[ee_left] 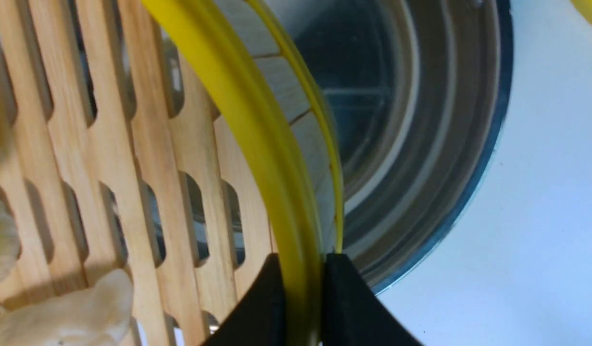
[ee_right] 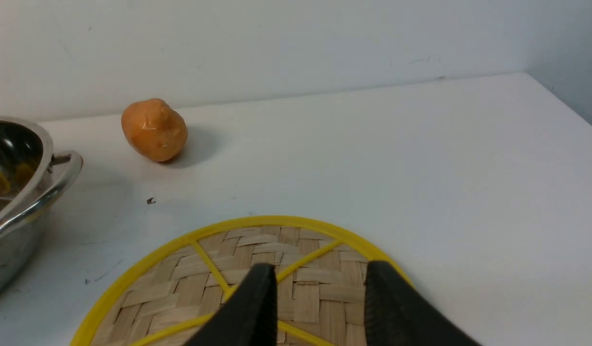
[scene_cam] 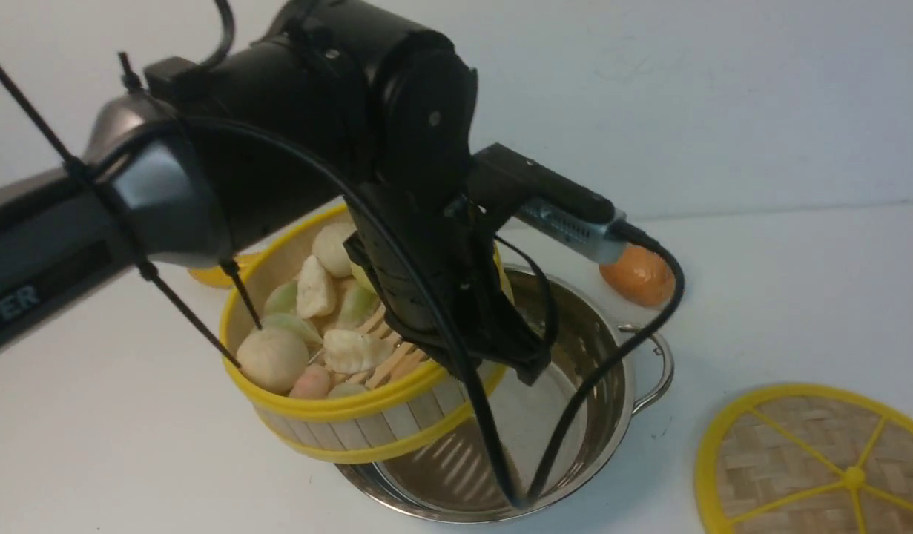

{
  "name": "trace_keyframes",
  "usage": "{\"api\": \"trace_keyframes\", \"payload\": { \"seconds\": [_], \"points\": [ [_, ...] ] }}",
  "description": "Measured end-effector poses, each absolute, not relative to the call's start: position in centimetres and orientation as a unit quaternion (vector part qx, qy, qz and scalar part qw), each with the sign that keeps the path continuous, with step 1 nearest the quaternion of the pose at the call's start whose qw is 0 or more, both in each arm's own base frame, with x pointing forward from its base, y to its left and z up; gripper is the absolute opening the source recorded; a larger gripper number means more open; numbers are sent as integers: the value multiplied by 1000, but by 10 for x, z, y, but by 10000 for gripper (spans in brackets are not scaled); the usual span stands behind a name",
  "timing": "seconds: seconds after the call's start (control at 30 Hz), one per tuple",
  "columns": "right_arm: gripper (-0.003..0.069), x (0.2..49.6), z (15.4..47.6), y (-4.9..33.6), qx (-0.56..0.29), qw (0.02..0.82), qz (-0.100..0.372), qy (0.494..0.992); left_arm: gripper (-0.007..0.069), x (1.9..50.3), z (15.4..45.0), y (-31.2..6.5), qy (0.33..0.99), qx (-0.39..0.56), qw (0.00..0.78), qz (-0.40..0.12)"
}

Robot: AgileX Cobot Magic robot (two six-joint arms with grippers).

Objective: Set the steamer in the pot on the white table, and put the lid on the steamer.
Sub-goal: 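Place the bamboo steamer basket with dumplings into the steel pot with the left gripper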

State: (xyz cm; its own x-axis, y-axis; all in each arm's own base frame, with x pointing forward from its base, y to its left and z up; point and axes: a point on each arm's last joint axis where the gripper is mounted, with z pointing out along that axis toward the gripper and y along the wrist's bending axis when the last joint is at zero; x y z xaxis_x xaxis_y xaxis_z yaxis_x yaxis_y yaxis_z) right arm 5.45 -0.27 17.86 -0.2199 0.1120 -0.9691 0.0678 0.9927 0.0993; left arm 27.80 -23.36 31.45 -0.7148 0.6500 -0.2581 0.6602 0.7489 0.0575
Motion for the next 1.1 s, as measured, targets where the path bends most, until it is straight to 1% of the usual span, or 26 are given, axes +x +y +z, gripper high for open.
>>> {"api": "trace_keyframes", "payload": {
  "seconds": [0.07, 0.23, 0.63, 0.93, 1.1],
  "points": [
    [241, 54, 179, -3, 58, 622, 18, 781, 63, 276, 306, -244, 922, 366, 124, -9],
    [241, 54, 179, -3, 58, 622, 18, 781, 63, 272, 296, -258, 915, 386, 116, 0],
    [241, 54, 179, -3, 58, 622, 18, 781, 63, 270, 301, -264, 910, 395, 128, -2],
    [241, 54, 179, -3, 58, 622, 18, 781, 63, 271, 292, -269, 910, 398, 118, 1],
    [241, 54, 179, -3, 58, 622, 18, 781, 63, 270, 285, -278, 902, 413, 123, 1]
  ]
}}
